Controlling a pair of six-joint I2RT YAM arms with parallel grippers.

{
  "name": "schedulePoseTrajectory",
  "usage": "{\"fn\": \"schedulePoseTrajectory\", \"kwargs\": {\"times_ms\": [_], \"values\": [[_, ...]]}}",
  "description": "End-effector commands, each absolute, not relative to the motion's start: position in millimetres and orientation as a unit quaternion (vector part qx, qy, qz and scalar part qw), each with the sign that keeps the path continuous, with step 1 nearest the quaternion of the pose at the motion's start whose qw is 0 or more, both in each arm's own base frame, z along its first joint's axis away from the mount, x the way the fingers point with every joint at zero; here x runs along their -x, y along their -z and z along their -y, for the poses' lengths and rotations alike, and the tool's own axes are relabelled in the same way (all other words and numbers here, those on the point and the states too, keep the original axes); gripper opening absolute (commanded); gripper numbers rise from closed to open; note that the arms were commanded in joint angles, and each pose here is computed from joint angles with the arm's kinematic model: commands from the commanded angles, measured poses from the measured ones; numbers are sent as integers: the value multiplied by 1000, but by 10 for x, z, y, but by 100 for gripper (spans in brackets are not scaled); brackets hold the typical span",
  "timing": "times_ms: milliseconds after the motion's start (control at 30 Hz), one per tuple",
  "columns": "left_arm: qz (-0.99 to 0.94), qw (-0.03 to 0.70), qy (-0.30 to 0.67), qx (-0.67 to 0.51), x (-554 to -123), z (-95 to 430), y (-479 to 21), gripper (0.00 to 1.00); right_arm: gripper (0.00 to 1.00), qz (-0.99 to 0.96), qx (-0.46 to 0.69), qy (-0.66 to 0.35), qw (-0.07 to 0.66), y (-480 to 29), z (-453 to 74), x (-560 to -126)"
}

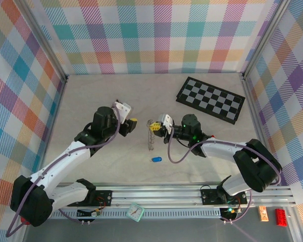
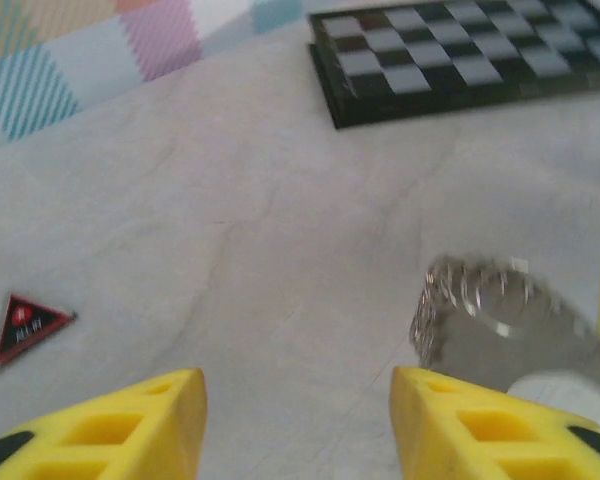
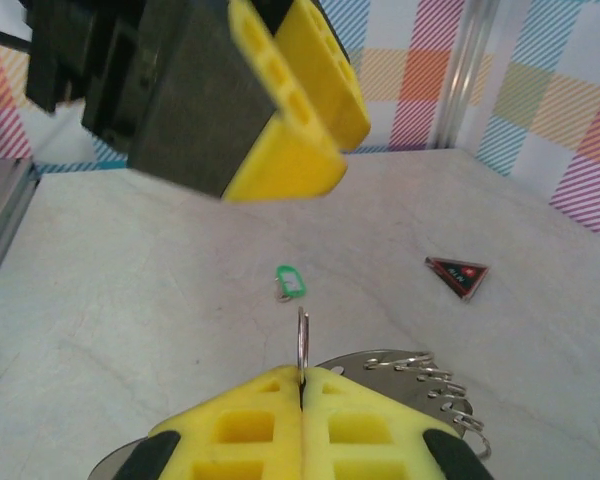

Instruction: Put the keys on the keyring

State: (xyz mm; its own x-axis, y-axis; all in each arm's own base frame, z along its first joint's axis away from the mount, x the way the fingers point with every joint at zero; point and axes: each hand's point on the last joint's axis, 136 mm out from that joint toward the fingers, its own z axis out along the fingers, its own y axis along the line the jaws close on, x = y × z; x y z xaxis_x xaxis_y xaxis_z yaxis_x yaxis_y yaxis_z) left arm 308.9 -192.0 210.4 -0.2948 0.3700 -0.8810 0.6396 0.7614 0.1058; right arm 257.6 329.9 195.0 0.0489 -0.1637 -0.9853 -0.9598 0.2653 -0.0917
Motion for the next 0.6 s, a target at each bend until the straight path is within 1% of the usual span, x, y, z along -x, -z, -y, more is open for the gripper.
{"fn": "schedulePoseTrajectory", "kwargs": {"times_ms": [0, 100, 233, 433, 567], "values": [[-690, 535, 129, -469, -2918, 2122, -2193, 47, 0, -541, 520, -400, 526, -2183, -3309, -2411], [-653, 526, 175, -516, -2736, 2283, -2114, 44, 0, -534, 538, -410, 507, -2196, -3299, -2334], [-609, 531, 240, -539, -2590, 2471, -2136, 39, 0, -527, 554, -415, 493, -2226, -3304, -2271], [-592, 518, 282, -549, -2500, 2567, -2170, 37, 0, -518, 566, -427, 479, -2272, -3313, -2201], [-580, 512, 306, -555, -2421, 2603, -2231, 33, 0, -515, 570, -433, 471, -2276, -3325, -2182]]}}
